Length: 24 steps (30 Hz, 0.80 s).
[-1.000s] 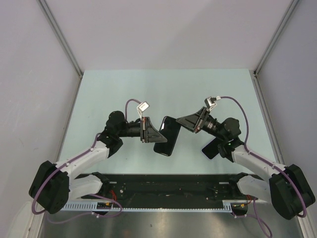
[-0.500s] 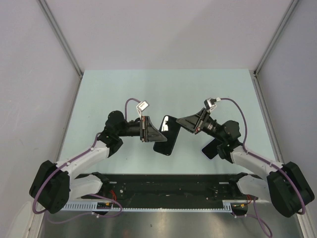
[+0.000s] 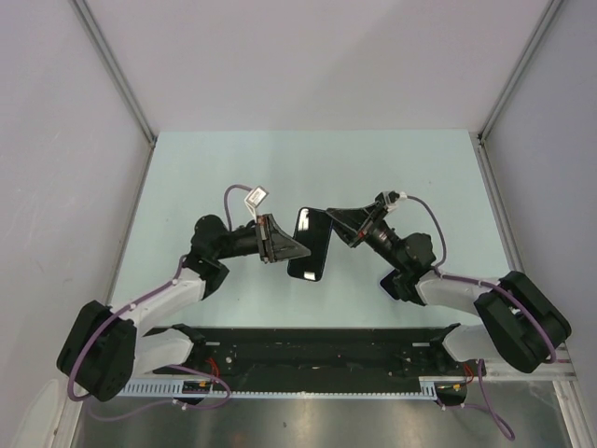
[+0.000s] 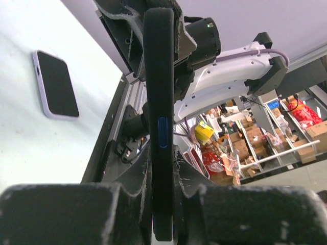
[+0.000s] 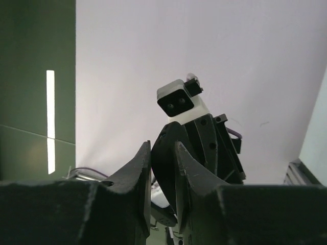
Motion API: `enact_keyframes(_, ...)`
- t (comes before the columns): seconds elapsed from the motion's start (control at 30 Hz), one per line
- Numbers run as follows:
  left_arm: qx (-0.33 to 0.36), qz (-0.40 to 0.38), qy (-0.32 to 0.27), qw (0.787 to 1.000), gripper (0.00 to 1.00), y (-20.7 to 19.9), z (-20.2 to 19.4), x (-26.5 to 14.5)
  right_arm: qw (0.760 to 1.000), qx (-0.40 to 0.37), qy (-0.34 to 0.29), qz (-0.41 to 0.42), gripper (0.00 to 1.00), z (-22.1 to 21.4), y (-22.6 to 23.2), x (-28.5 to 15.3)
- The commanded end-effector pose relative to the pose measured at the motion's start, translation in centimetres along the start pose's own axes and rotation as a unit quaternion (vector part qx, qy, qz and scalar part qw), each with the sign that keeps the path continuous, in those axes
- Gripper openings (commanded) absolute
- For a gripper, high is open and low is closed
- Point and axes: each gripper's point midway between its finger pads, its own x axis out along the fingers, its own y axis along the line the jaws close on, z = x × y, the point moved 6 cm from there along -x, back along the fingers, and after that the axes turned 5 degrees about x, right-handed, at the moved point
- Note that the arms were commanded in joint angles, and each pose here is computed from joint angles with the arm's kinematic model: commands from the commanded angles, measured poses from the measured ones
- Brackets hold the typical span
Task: Take the phone out of the phone case
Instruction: Pick up the phone at the center of the board.
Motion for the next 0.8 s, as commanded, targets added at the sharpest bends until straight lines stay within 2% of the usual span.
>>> enact_keyframes(0.0,0.149,-0.055,-0.091,0.983,0.00,-3.3,2.5,-0.1,0.979,0.025,0.049,0.194,0.00,-2.6,8.9,-0.1)
enact_keyframes(0.2,0.184,-0.059,-0.095,0.977,0.00,-3.9,2.9,-0.2,0.972,0.042,0.067,0.219,0.00,-3.7,10.6,0.8)
enact_keyframes(0.47,0.193,-0.075,-0.093,0.974,0.00,-4.6,3.4,0.0,0.978,0.068,0.089,0.175,0.00,-5.2,7.5,1.9)
enact_keyframes(0.77,0.224,-0.087,-0.096,0.966,0.00,-6.2,3.9,-0.4,0.978,0.071,0.089,0.173,0.00,-5.5,7.3,2.0)
